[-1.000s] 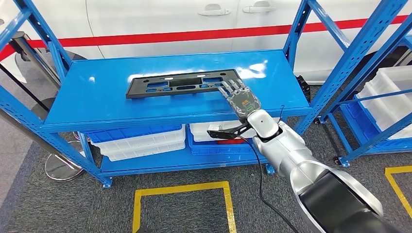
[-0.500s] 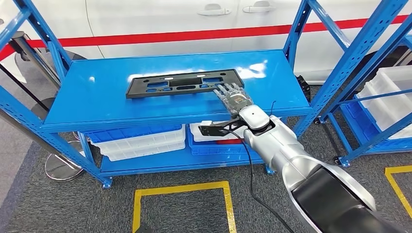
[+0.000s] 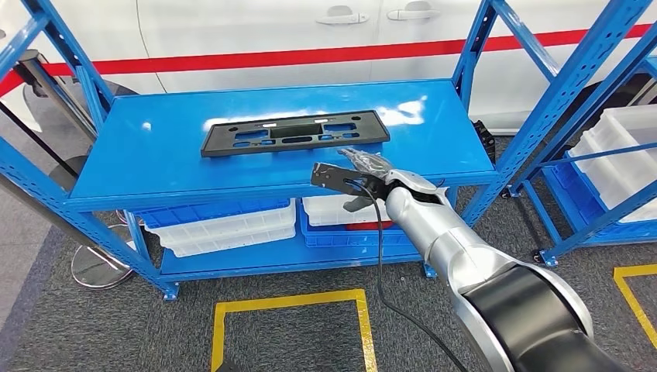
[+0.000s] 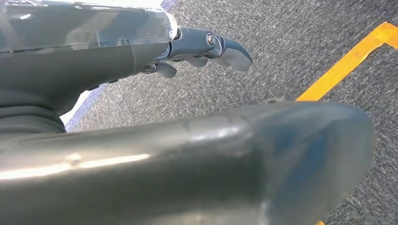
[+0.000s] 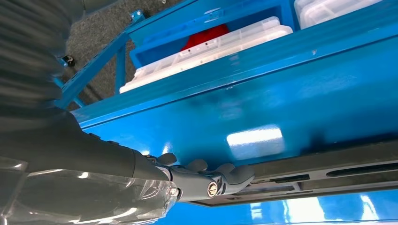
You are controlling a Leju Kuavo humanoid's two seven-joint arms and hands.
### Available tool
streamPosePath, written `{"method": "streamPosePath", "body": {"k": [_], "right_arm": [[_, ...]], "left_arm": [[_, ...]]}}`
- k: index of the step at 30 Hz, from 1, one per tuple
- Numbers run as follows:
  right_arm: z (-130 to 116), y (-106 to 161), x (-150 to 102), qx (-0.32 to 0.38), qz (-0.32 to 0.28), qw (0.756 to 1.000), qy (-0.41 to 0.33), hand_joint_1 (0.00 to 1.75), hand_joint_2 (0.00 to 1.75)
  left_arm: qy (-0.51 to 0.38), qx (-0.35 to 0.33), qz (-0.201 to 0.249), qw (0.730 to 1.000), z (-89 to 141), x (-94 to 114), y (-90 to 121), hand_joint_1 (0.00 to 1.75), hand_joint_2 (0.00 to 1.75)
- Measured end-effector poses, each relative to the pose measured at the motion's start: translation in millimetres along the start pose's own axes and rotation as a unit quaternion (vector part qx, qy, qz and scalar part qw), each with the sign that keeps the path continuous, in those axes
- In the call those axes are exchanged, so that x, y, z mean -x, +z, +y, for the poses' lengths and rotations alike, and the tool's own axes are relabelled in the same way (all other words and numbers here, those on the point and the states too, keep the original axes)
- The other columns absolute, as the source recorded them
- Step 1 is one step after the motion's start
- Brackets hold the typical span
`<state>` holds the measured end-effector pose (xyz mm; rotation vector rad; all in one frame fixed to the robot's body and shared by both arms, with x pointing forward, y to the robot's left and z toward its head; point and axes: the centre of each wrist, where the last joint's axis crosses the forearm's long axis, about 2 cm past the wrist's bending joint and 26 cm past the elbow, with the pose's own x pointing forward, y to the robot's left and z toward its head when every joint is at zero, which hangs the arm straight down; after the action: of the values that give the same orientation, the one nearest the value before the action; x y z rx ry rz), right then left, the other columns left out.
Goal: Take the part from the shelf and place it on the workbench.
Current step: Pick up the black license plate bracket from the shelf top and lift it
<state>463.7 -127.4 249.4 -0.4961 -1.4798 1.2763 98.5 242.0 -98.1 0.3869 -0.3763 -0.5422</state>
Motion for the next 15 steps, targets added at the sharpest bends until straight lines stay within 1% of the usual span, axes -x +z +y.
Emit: {"method": "streamPosePath", "body": {"k": [15], "right_arm": [[-1.5,0.1,0.9,0.024,-0.004,1.0,0.013,0.0,1.75]], "left_arm": [[-0.001,0.004,0.0,1.0,-0.4,0.1,0.1,0.0,0.0]]}}
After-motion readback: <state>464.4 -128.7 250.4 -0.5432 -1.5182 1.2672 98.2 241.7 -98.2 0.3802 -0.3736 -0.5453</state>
